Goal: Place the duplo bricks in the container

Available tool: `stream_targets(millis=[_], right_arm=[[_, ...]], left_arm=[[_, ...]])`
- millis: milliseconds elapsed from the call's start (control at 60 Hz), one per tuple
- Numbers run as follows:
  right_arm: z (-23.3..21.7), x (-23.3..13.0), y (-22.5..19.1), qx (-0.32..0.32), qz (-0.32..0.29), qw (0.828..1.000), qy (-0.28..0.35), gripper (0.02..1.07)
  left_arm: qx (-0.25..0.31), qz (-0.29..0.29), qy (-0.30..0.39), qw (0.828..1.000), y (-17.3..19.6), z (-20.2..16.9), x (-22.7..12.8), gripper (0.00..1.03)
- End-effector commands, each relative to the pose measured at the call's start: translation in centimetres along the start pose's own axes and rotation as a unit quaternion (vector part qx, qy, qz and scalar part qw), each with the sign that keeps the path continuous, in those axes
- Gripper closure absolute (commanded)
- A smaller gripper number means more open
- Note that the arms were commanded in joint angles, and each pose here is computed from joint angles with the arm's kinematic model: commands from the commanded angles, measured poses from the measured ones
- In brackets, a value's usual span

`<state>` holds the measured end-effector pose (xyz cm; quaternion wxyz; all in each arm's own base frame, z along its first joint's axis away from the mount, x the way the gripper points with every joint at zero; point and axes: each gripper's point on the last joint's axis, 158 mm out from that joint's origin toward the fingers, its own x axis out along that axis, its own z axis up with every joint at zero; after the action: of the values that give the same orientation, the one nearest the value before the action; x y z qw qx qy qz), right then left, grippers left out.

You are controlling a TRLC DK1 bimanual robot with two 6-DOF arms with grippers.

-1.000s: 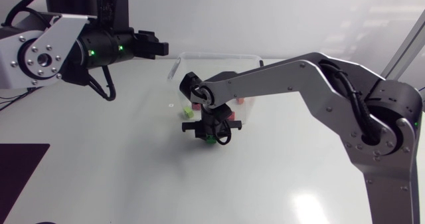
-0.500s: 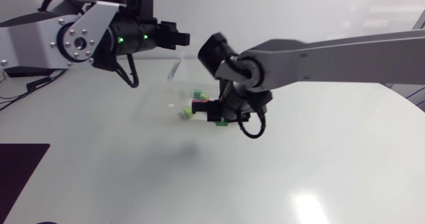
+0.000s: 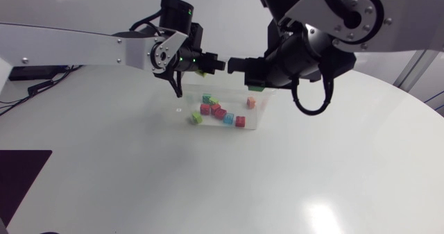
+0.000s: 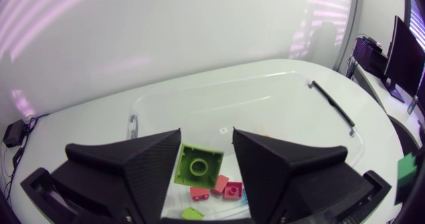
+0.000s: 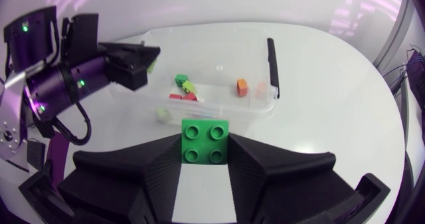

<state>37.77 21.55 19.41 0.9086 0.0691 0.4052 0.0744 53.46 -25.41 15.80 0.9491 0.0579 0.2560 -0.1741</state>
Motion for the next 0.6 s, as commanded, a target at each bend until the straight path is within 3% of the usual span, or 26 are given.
stream_targets(millis=[0,183,467,517,583], right_arm=[[3.0,0.3,-0.2,-0.003,-0.002,0.999,-0.034,0.87],[5.1,4.3,-1.0,-0.013,-0.019,0.999,-0.045,0.87],[6.1,10.9,-1.7,-0.019,-0.035,0.998,-0.038,0.83],[6.1,11.7,-1.9,-0.019,-0.037,0.998,-0.037,0.67],[5.9,12.4,-1.9,-0.020,-0.040,0.999,-0.031,0.21]], left_arm=[[-0.012,0.006,-0.006,1.000,0.7,1.1,0.5,0.04],[-0.017,0.020,-0.020,0.999,2.9,2.5,-2.3,0.04],[-0.018,0.046,-0.061,0.997,6.4,4.4,-10.6,0.04],[-0.018,0.049,-0.070,0.996,6.8,4.7,-12.3,0.04],[-0.020,0.053,-0.080,0.995,7.3,4.8,-14.5,0.04]])
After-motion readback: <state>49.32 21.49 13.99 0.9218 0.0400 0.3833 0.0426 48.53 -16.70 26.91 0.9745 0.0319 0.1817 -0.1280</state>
